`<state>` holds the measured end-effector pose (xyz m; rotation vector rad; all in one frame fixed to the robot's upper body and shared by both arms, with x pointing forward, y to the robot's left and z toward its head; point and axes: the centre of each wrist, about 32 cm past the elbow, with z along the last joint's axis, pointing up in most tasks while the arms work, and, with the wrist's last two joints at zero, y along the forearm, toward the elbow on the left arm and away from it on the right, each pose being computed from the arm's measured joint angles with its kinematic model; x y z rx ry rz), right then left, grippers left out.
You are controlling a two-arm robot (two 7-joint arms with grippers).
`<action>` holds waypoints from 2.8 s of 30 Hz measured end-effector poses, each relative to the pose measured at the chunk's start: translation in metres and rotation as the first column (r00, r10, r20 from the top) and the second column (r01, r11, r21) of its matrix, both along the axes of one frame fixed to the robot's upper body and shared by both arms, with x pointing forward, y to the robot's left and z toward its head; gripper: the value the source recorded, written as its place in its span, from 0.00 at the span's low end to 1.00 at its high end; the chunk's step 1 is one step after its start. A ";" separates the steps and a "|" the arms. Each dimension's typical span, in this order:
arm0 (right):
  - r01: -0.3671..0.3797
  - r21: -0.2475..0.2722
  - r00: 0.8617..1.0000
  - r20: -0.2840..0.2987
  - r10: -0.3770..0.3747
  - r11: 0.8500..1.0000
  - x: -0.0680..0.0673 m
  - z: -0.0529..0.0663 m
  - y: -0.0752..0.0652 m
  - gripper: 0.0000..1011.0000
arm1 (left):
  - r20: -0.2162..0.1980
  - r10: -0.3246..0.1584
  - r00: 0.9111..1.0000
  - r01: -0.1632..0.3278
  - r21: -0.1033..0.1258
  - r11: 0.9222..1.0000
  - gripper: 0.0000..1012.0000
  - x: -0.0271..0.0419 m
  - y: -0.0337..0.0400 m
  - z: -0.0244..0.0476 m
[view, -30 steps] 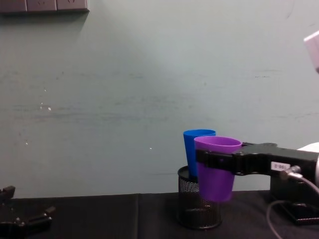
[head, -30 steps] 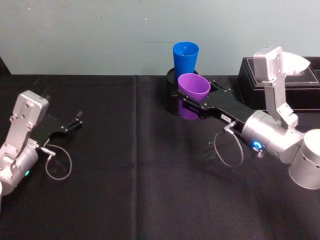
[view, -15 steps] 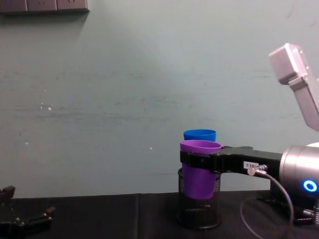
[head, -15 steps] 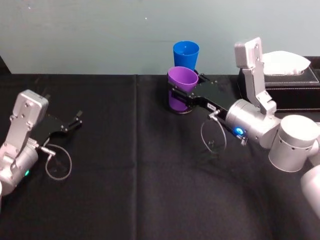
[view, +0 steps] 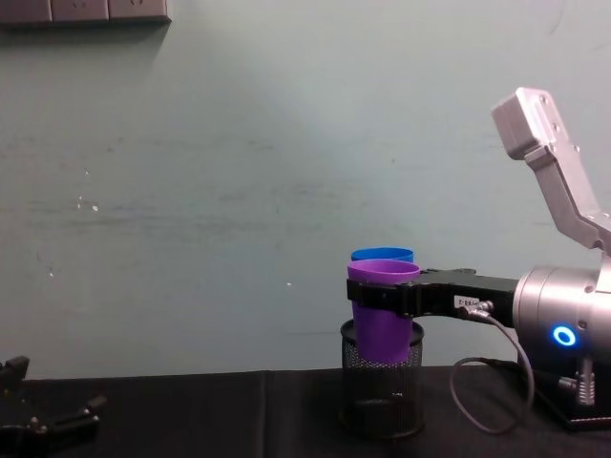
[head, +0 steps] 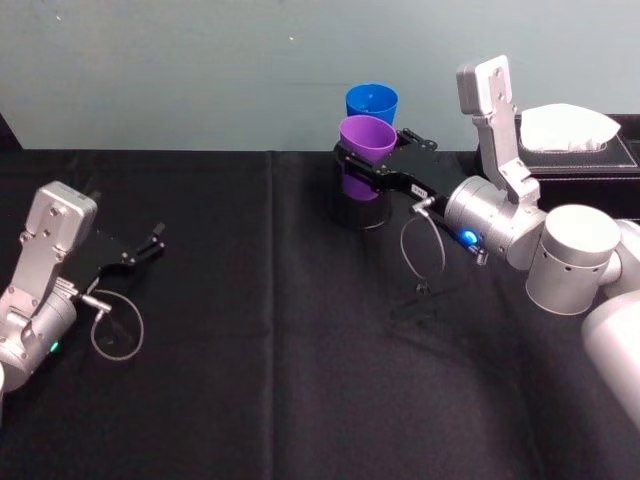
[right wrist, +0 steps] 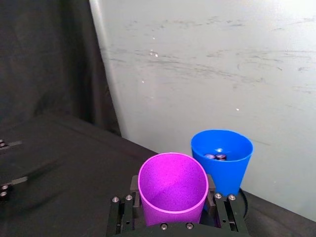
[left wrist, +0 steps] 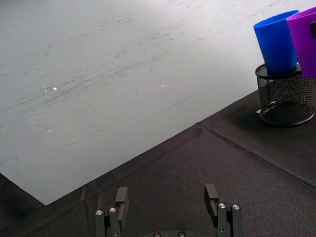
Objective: Pick up one cup with a gripper and tap it against the other cup.
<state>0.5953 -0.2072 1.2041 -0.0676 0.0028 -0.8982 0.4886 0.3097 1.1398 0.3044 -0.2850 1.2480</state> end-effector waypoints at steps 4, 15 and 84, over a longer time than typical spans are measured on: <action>0.015 -0.003 1.000 0.001 -0.015 1.000 0.006 0.000 0.001 0.73 | 0.000 0.000 1.000 0.000 0.000 1.000 0.99 0.0000 0.0000 0.0000; 0.044 0.005 0.999 -0.003 -0.044 0.999 0.017 -0.002 0.003 0.73 | 0.000 0.000 1.000 0.000 0.000 1.000 0.99 0.0000 0.0000 0.0000; 0.046 0.026 0.999 0.005 -0.046 0.999 0.021 0.002 0.006 0.73 | 0.000 0.000 1.000 0.000 0.000 1.000 0.99 0.0000 0.0000 0.0000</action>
